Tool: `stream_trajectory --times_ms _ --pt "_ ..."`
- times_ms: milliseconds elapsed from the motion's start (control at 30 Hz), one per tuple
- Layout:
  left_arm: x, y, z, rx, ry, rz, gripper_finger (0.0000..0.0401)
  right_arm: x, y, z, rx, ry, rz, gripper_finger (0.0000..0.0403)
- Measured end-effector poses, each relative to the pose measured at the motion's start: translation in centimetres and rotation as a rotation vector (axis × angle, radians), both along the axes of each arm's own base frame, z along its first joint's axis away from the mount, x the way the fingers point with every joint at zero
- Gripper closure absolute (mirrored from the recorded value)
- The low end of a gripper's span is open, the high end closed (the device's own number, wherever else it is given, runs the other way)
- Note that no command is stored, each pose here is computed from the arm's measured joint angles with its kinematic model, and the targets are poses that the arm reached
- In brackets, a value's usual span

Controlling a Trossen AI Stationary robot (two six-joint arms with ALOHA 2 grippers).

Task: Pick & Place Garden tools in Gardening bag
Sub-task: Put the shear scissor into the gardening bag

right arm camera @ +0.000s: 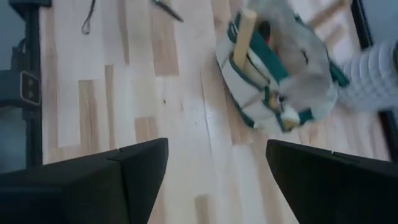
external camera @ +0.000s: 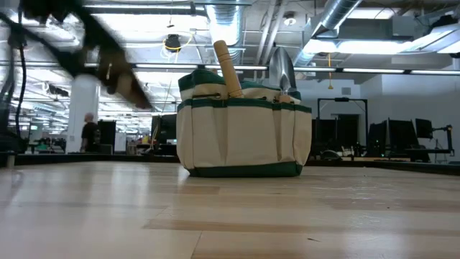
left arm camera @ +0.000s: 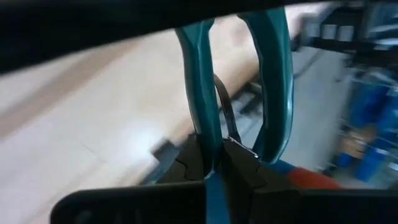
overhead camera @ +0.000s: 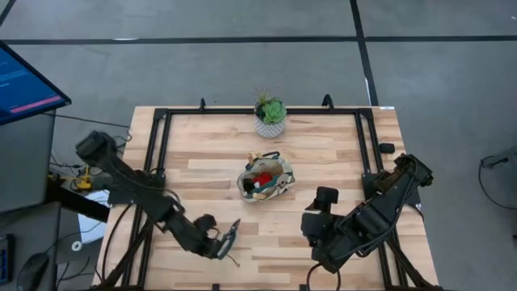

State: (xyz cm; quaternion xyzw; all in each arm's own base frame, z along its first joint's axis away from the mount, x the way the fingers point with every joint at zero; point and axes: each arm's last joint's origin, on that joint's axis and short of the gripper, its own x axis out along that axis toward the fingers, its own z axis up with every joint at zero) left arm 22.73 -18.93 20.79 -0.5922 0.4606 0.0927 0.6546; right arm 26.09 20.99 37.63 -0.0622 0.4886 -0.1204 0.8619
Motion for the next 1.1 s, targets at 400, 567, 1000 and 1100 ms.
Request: stream_trajectory --times_ms 400,567,1000,1100 --pt "-2.2 4.4 7.4 -0.176 -0.199 0.075 0.04 4.8 0.7 2.5 -0.298 -0.297 0.498 0.0138" --pt "-2.6 5.7 8.8 -0.227 -0.237 0.093 0.04 8.4 -1.4 4.6 -0.255 -0.505 0.596 0.0138" --pt "-2.9 6.8 9.8 -0.243 -0.298 0.117 0.04 14.2 -5.2 0.5 -0.14 -0.429 0.653 0.0138" --pt "-3.2 7.0 10.2 -0.268 -0.302 0.174 0.04 14.1 -5.1 0.6 -0.121 -0.432 0.604 0.0138"
